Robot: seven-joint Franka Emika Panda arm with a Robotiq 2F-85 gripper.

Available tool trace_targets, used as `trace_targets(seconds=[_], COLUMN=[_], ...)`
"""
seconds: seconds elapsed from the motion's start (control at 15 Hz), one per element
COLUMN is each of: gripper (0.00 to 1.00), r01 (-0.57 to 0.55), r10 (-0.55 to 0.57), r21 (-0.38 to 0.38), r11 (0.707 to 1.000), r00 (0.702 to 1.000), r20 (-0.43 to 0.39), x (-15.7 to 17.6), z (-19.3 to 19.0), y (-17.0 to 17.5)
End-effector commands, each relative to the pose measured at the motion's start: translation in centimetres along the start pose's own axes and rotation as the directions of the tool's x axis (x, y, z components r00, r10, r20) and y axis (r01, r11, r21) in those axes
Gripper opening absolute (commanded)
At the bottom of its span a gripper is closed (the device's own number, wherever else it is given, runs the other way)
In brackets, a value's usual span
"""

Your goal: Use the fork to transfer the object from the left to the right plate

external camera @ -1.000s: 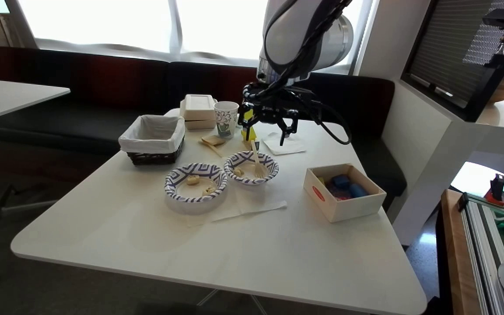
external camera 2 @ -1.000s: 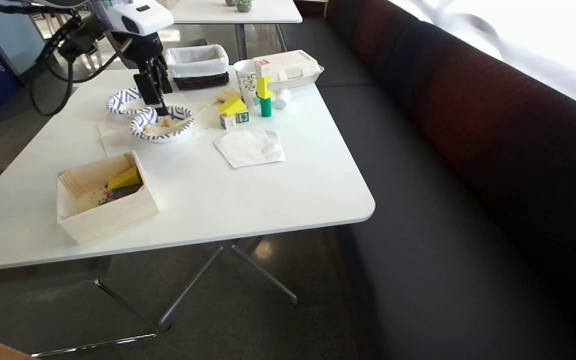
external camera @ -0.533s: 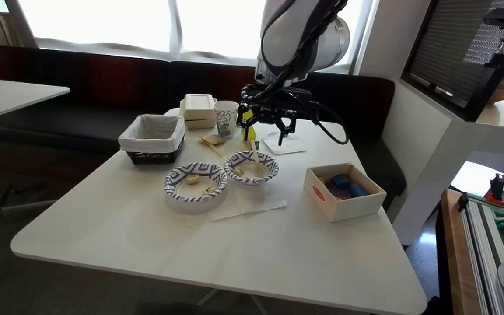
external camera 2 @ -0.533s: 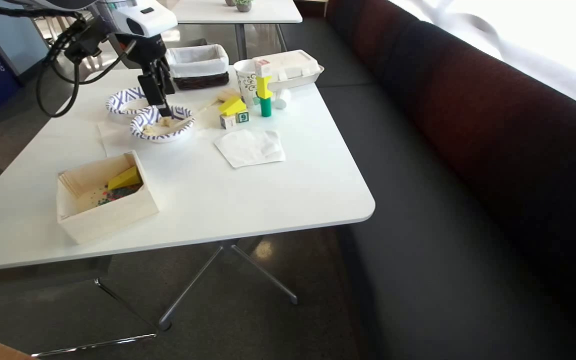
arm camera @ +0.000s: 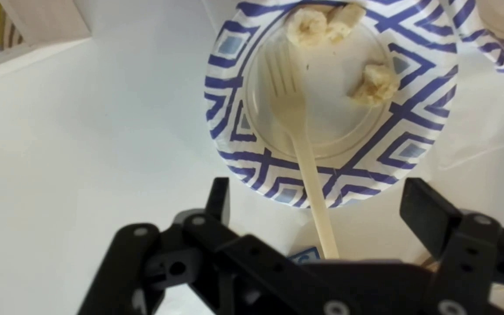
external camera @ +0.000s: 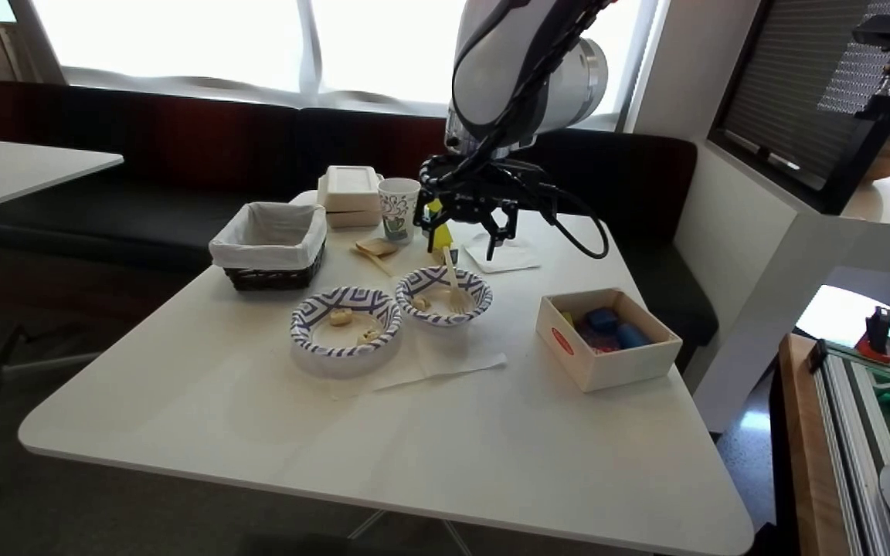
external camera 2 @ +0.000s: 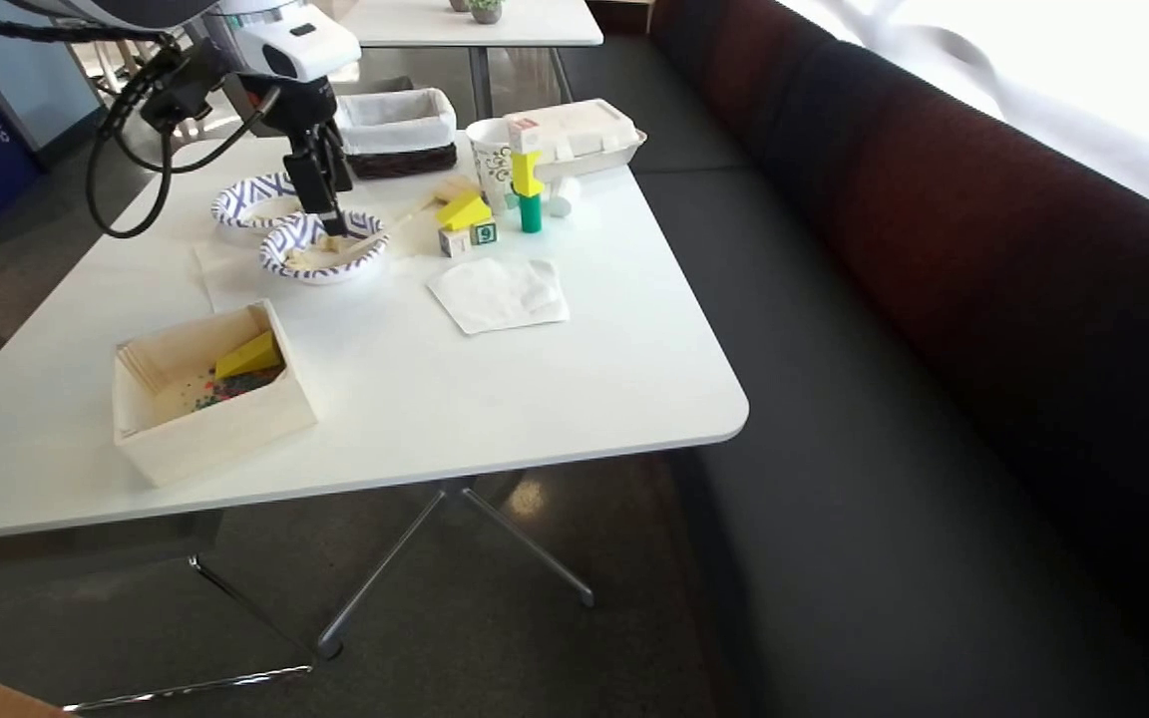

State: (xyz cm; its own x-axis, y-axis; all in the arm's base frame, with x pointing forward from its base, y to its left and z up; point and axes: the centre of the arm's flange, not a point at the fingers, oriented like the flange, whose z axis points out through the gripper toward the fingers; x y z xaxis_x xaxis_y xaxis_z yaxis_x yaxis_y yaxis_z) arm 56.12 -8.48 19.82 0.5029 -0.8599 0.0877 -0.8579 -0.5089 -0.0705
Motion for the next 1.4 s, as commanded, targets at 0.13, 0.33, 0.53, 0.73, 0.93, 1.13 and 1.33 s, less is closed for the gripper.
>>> trace_targets(seconds=[0.13,0.33,0.53,0.73,0.93,1.13,1.33], gripper=[0.81,0.76,0.69,0.60,0.59,0.55,0.50], r01=[0.013,0.024,0.038,0.046,0.055,0.064,0.067], r10=[-0.013,-0.024,-0.037,-0.045,-0.054,-0.063,-0.067], r21=[-0.005,-0.006,-0.010,-0.007,-0.013,-0.016,-0.014], r11=[1.000,1.000,0.999,0.999,0.998,0.998,0.998], r00=[1.000,0.999,0.999,0.998,0.998,0.997,0.997], r20=[0.016,0.021,0.029,0.035,0.035,0.034,0.032], x=[0.7,0.6,0.5,0.5,0.6,0.7,0.8], z=[2.3,3.0,3.5,3.9,4.4,4.9,5.3], y=[-1.0,-1.3,-1.5,-1.7,-1.7,-1.7,-1.7])
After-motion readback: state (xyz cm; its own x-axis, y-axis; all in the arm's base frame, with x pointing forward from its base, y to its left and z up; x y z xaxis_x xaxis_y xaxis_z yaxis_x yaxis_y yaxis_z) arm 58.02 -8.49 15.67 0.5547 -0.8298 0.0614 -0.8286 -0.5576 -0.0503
